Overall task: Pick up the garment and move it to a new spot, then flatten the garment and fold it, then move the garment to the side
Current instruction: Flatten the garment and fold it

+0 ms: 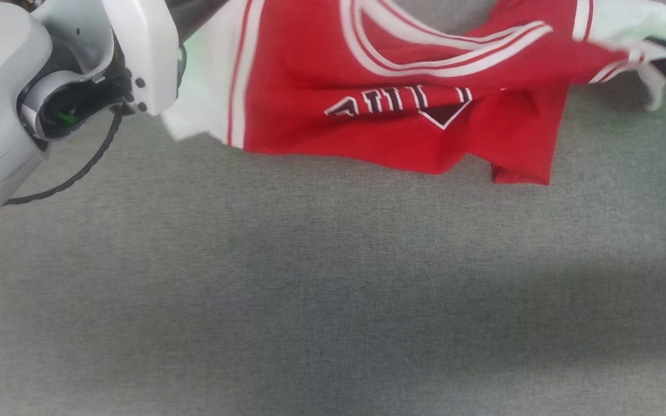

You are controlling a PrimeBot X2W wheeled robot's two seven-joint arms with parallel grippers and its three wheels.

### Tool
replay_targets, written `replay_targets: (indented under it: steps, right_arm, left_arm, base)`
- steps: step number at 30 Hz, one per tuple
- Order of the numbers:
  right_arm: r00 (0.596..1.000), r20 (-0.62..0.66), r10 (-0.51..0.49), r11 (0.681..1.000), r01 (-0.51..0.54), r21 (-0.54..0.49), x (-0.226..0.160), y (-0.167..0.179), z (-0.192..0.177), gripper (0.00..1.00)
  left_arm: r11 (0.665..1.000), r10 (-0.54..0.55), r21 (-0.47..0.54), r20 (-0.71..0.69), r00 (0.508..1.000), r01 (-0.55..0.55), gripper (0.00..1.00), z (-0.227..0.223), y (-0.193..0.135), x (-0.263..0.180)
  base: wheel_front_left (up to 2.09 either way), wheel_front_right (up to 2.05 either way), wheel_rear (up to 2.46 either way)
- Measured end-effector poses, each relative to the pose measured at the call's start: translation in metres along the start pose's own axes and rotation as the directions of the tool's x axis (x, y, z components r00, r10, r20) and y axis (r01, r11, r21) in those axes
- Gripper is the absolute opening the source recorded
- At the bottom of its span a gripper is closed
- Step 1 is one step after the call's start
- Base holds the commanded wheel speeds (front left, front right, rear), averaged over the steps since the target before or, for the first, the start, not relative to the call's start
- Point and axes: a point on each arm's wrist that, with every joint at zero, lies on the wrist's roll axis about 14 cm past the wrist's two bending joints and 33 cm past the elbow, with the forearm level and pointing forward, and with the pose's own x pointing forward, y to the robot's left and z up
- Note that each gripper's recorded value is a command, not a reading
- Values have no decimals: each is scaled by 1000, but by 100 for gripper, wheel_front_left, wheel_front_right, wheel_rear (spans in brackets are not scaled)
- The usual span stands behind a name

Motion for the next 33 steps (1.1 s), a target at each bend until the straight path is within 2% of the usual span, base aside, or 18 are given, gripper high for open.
replay_targets:
  steps: [4, 7, 12, 15, 18, 20, 23, 26, 27, 30, 33]
  right_arm:
    - [994, 106, -33, 999, 28, 42, -17, -13, 34, 0]
    - [987, 147, -71, 995, 60, 77, -21, -26, 48, 0]
    - [971, 193, -141, 970, 97, 221, -1, -47, 62, 0]
    - [943, 267, -199, 957, 128, 261, 11, -63, 96, 0]
    - [881, 372, -291, 928, 166, 332, 10, -90, 142, 0]
    - [808, 459, -369, 902, 193, 386, -4, -113, 179, 0]
    - [694, 549, -467, 867, 237, 439, -31, -141, 222, 0]
    - [618, 589, -520, 845, 270, 462, -53, -156, 248, 0]
    - [615, 589, -524, 842, 273, 465, -56, -157, 251, 0]
    - [645, 560, -520, 844, 286, 454, -51, -153, 248, 0]
    - [688, 524, -501, 853, 291, 433, -39, -146, 231, 0]
  left_arm:
    - [999, -18, -23, 192, 981, 23, 0, 42, -11, -20]
    - [998, -7, -51, 247, 969, 20, 0, 52, -9, -30]
    - [993, 92, -98, 282, 955, -67, 0, 48, 24, -27]
    - [984, 170, -126, 407, 897, -129, 0, 83, 50, -29]
    - [972, 236, -143, 529, 815, -189, 0, 125, 72, -39]
    - [964, 266, -158, 624, 735, -214, 0, 165, 81, -54]
    - [964, 262, -171, 755, 601, -205, 0, 232, 75, -87]
    - [969, 234, -150, 811, 537, -195, 0, 266, 61, -107]
    - [971, 224, -142, 816, 533, -192, 0, 270, 55, -110]
    - [975, 211, -141, 828, 519, -172, 0, 275, 47, -120]
    - [977, 209, -149, 808, 551, -152, 0, 253, 46, -115]
  base:
    - [0, 0, 0]
    - [0, 0, 0]
    - [0, 0, 0]
    - [0, 0, 0]
    - [0, 0, 0]
    - [0, 0, 0]
    - [0, 0, 0]
    - [0, 0, 0]
    - [0, 0, 0]
    - [0, 0, 0]
    - [0, 0, 0]
